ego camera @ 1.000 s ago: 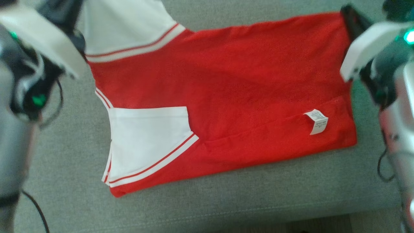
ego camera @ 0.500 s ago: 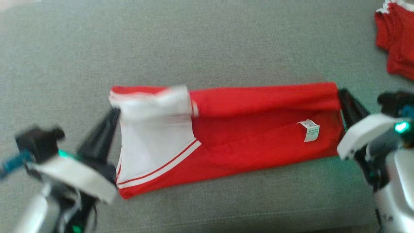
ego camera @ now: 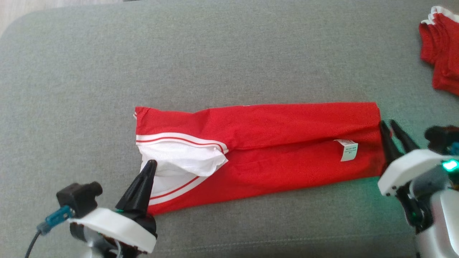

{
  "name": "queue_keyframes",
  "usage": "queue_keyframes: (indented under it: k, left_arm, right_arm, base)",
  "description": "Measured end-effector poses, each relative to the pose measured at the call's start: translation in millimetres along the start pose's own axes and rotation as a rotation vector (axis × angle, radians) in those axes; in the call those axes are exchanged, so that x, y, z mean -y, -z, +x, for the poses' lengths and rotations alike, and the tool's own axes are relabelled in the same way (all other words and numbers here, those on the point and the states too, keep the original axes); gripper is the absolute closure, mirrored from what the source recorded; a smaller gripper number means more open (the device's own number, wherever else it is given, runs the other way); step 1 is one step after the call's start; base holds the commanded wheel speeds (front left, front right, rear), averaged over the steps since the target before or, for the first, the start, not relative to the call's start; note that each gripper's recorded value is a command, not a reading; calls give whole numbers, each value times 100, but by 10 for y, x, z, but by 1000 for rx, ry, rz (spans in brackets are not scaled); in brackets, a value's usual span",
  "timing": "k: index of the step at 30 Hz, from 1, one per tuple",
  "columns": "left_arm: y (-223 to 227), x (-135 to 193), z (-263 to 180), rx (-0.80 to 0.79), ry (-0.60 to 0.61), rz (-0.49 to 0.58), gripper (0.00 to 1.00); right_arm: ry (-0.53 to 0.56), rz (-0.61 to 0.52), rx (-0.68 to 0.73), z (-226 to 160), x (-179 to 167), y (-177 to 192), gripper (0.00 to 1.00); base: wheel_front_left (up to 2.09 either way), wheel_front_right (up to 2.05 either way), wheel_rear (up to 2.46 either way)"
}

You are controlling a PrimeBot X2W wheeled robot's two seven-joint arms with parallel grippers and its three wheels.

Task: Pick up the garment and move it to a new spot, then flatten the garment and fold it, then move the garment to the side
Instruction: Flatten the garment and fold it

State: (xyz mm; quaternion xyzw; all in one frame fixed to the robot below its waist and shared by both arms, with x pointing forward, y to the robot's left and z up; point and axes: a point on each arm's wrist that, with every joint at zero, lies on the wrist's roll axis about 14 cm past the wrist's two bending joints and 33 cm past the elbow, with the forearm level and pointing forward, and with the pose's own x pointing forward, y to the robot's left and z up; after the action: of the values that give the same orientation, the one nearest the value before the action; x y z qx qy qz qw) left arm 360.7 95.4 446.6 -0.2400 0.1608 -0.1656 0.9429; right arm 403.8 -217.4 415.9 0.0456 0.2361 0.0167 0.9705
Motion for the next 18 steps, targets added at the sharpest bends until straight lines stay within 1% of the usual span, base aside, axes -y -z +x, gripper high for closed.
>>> queue_keyframes:
  k: [7,11,14,18]
  left_arm:
    - [23,-48,-98,49,-38,2,0]
    - [-43,8,-82,88,-33,21,0]
    - [-70,11,-74,105,-37,47,0]
    - [-121,56,-19,129,-27,72,0]
  right_arm:
    - [56,57,49,-171,125,-11,0]
    - [54,60,63,-207,95,-55,0]
    - [50,56,35,-212,81,-25,0]
    - [41,45,-43,-170,45,83,0]
  base:
    - [0,0,0]
    - [0,0,0]
    - [0,0,0]
    - [0,0,0]
